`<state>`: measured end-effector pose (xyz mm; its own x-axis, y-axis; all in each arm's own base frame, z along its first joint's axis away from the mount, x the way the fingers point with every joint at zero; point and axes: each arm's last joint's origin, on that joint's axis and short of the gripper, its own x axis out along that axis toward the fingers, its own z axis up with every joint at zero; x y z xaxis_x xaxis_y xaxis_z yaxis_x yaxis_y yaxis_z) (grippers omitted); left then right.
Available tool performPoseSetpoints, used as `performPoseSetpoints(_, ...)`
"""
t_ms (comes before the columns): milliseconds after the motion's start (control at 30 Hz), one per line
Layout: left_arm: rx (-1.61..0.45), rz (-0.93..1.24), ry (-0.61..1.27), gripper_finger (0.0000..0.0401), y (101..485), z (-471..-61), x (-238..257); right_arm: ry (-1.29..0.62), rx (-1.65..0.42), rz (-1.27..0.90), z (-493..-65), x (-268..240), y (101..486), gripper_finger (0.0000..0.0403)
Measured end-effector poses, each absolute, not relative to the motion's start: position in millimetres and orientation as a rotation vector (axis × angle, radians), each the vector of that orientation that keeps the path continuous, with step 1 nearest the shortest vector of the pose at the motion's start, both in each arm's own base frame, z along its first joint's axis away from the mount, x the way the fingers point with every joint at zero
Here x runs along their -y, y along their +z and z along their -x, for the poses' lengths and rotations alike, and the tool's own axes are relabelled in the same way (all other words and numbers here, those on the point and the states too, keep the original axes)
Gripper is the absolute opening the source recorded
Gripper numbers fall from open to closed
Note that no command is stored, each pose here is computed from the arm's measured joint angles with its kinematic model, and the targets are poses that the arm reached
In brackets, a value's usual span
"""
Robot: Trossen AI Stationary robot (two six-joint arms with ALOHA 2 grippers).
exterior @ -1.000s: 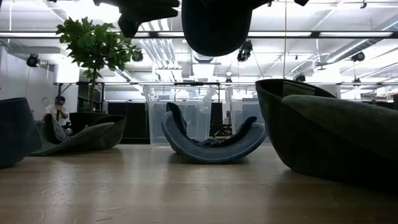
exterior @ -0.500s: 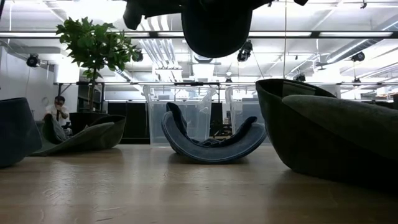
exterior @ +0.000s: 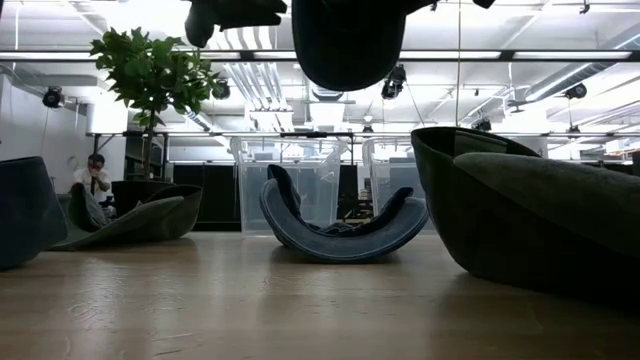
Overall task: Pick & Place hat
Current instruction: Put the top right blue cap into the left transparent bin
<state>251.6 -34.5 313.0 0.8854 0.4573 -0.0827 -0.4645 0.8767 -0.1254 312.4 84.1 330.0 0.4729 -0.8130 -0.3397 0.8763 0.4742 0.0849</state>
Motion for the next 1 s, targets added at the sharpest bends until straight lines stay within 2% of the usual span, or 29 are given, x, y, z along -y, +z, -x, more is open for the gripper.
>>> performPoseSetpoints(1000, -0.01, 0.15, 0.527, 0.0107, 322, -258, 18, -0.947, -0.262, -0.263, -331, -87, 337, 0.0013)
